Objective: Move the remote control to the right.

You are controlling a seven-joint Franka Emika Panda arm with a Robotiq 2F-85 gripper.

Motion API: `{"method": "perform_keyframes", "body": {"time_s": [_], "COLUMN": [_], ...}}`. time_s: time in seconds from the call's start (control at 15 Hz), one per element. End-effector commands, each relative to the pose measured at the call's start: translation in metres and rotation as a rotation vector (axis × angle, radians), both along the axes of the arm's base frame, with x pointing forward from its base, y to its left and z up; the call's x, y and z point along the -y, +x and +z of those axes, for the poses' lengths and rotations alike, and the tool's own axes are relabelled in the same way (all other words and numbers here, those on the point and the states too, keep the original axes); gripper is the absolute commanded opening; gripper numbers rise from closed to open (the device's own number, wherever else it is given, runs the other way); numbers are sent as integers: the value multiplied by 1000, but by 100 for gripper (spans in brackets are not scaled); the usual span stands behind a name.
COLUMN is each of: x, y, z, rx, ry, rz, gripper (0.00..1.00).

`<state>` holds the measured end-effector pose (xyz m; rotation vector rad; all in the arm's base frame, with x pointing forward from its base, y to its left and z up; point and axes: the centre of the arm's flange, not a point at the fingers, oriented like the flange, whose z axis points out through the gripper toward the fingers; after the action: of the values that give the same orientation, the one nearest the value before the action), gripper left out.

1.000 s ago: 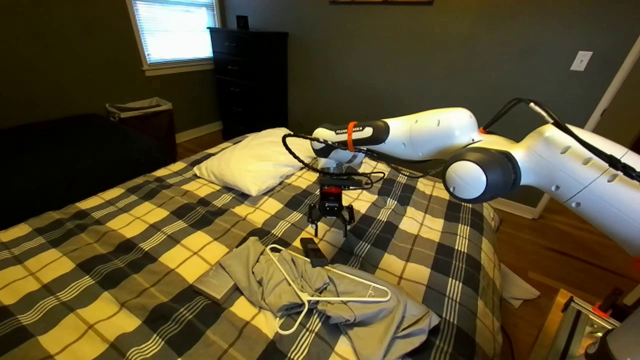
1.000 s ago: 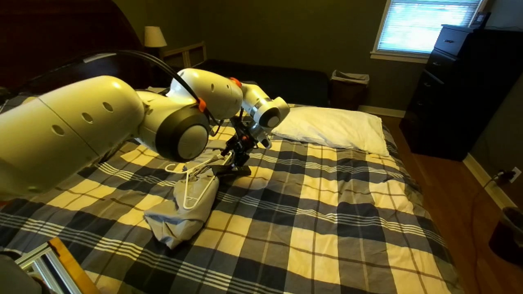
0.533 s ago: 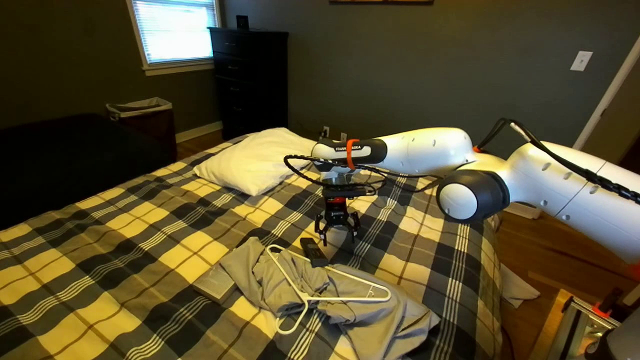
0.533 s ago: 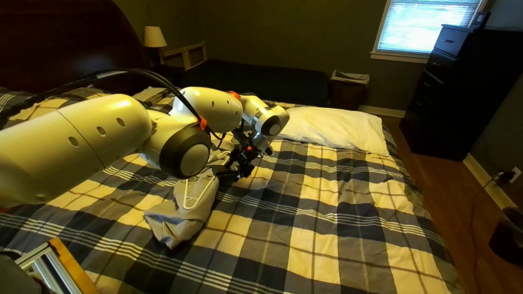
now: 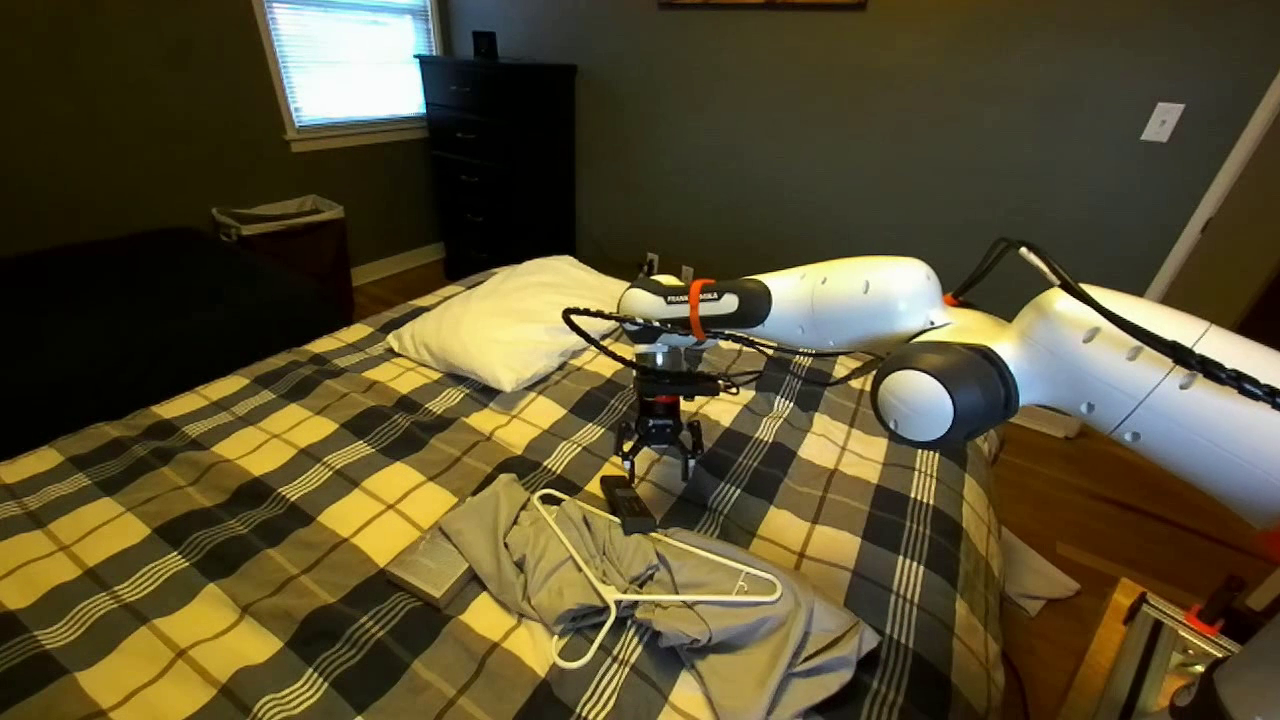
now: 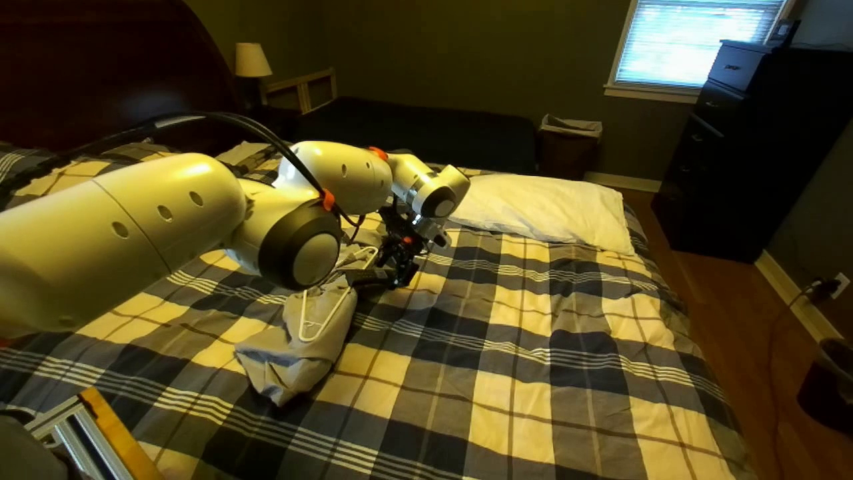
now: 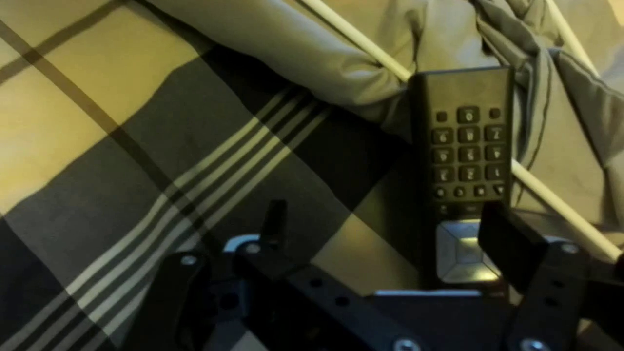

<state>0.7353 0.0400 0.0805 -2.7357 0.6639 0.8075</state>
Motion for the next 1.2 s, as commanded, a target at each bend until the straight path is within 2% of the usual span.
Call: {"method": "perform_keyframes", "body": {"time_s": [0.0,0.2,0.4,0.47,0.53,0.6,0.67,0.87,1.0,1.13], "x": [-22,-40,-51,-52,-52,-51,-50,-47,-44,-41], "y": [19,27,27,25,24,23,22,19,17,14], "z": [-4,-10,-20,-24,-27,-31,-33,-38,-36,-28], "rx": [90,105,86,79,73,67,64,56,55,57], "ry": [-34,-48,-53,-60,-63,-69,-74,-87,-101,-114], "rz": [-14,8,9,5,3,-3,-9,-22,-30,-25], "gripper": [100,100,100,96,86,71,68,41,29,29]}}
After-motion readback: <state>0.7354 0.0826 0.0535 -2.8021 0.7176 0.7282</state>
